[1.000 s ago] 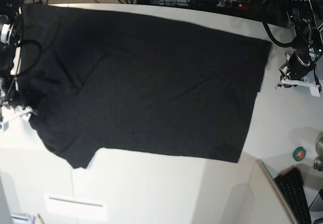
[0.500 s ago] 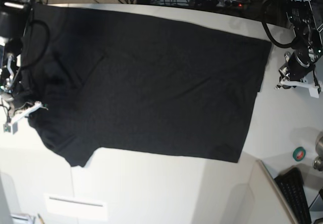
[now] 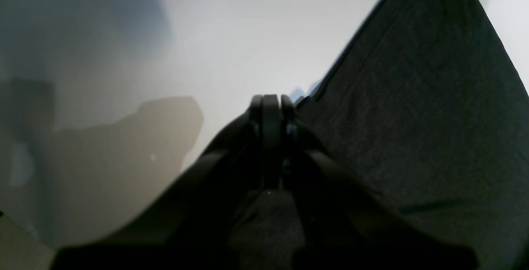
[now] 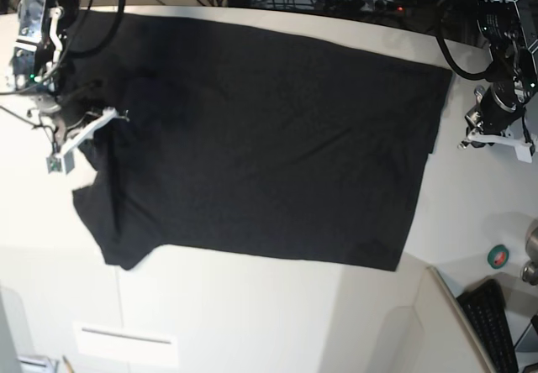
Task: Layout the t-shirt on the table in an organized manner, then fold the t-shirt properly
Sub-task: 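Grasp the shirt hem corner with the right gripper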
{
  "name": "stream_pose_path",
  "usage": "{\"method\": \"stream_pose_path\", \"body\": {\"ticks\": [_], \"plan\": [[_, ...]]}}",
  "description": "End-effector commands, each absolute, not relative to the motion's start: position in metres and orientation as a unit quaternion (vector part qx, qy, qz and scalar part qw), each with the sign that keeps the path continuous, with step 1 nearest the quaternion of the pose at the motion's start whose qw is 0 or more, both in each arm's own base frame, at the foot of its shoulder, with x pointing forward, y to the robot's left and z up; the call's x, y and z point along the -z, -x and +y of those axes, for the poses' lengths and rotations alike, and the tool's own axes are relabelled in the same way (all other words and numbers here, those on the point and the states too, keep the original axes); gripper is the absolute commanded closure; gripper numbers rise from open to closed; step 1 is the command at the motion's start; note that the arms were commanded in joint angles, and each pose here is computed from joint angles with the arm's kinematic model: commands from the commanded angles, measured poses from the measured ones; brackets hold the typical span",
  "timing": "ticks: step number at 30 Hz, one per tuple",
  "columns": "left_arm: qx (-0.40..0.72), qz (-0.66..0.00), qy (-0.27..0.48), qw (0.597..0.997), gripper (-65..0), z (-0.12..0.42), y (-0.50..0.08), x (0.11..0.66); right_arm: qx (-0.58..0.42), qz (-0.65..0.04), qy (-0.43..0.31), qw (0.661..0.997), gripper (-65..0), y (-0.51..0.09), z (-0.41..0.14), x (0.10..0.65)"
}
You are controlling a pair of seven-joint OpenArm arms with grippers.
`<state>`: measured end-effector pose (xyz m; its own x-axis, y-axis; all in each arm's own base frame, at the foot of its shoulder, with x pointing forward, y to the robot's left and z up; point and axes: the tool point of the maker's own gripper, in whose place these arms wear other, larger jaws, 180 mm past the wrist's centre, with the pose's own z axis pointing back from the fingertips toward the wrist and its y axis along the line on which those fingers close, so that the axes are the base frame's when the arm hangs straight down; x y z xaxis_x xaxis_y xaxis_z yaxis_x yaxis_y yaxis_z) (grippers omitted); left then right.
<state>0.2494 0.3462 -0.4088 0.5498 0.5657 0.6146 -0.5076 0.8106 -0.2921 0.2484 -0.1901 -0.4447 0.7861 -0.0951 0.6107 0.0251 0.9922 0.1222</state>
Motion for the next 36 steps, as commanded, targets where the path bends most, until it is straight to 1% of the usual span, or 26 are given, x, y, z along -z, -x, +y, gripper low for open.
{"method": "stream_pose_path", "body": {"ticks": [1,4,7,8,10,11,12,13,17,19,21,26,28,29,31,33,36], "plan": [[-0.297,-0.383,0.034,0.874,0.0,0.353,-0.257,0.397,0.019,-0.341,-0.058,0.938,0.0,-0.253,-0.186,0.437],[-0.305,-0.372,0.035,0.876,0.0,0.355,-0.253,0.405,-0.003,-0.326,-0.074,0.942,0.0,-0.245,-0.165,0.444],[-0.313,-0.365,0.037,0.876,0.0,0.356,-0.253,0.411,-0.013,-0.309,-0.082,0.947,0.0,-0.239,-0.156,0.449],[-0.315,-0.362,0.037,0.876,0.0,0.356,-0.252,0.413,-0.014,-0.308,-0.082,0.948,-2.7,-0.241,-0.156,0.448],[-0.317,-0.361,0.036,0.877,0.0,0.357,-0.251,0.414,-0.01,-0.315,-0.078,0.946,-18.8,-0.25,-0.16,0.443],[-0.316,-0.361,0.036,0.877,0.0,0.357,-0.251,0.414,-0.005,-0.32,-0.073,0.945,-24.6,-0.252,-0.166,0.441],[-0.315,-0.363,0.036,0.876,0.0,0.357,-0.252,0.413,0.008,-0.33,-0.067,0.941,-28.4,-0.258,-0.174,0.436],[-0.315,-0.362,0.036,0.877,0.0,0.357,-0.251,0.413,0.025,-0.347,-0.057,0.936,-30.3,-0.267,-0.188,0.426],[-0.316,-0.359,0.037,0.877,0.0,0.356,-0.25,0.415,0.129,-0.392,-0.034,0.91,-30.5,-0.302,-0.242,0.405],[-0.317,-0.359,0.037,0.877,0.0,0.355,-0.25,0.416,0.155,-0.38,-0.044,0.911,-30.5,-0.319,-0.252,0.417],[-0.316,-0.36,0.038,0.877,0.0,0.355,-0.251,0.415,0.164,-0.353,-0.049,0.92,-30.5,-0.329,-0.263,0.434],[-0.318,-0.362,0.037,0.875,0.0,0.357,-0.25,0.414,0.184,-0.305,-0.069,0.932,-30.5,-0.333,-0.264,0.466],[-0.319,-0.362,0.036,0.875,0.0,0.358,-0.25,0.414,0.189,-0.31,-0.071,0.929,-30.3,-0.337,-0.265,0.469],[-0.319,-0.362,0.036,0.875,0.0,0.358,-0.25,0.414,0.192,-0.312,-0.072,0.927,-29.4,-0.338,-0.265,0.472],[-0.319,-0.361,0.036,0.876,0.0,0.358,-0.25,0.415,0.197,-0.311,-0.073,0.927,-24.8,-0.337,-0.264,0.478],[-0.32,-0.36,0.036,0.876,0.0,0.358,-0.249,0.415,0.201,-0.31,-0.077,0.926,-21.6,-0.339,-0.262,0.482],[-0.318,-0.361,0.036,0.876,0.0,0.357,-0.25,0.414,0.172,-0.297,-0.064,0.937,-21.0,-0.342,-0.259,0.491]]}}
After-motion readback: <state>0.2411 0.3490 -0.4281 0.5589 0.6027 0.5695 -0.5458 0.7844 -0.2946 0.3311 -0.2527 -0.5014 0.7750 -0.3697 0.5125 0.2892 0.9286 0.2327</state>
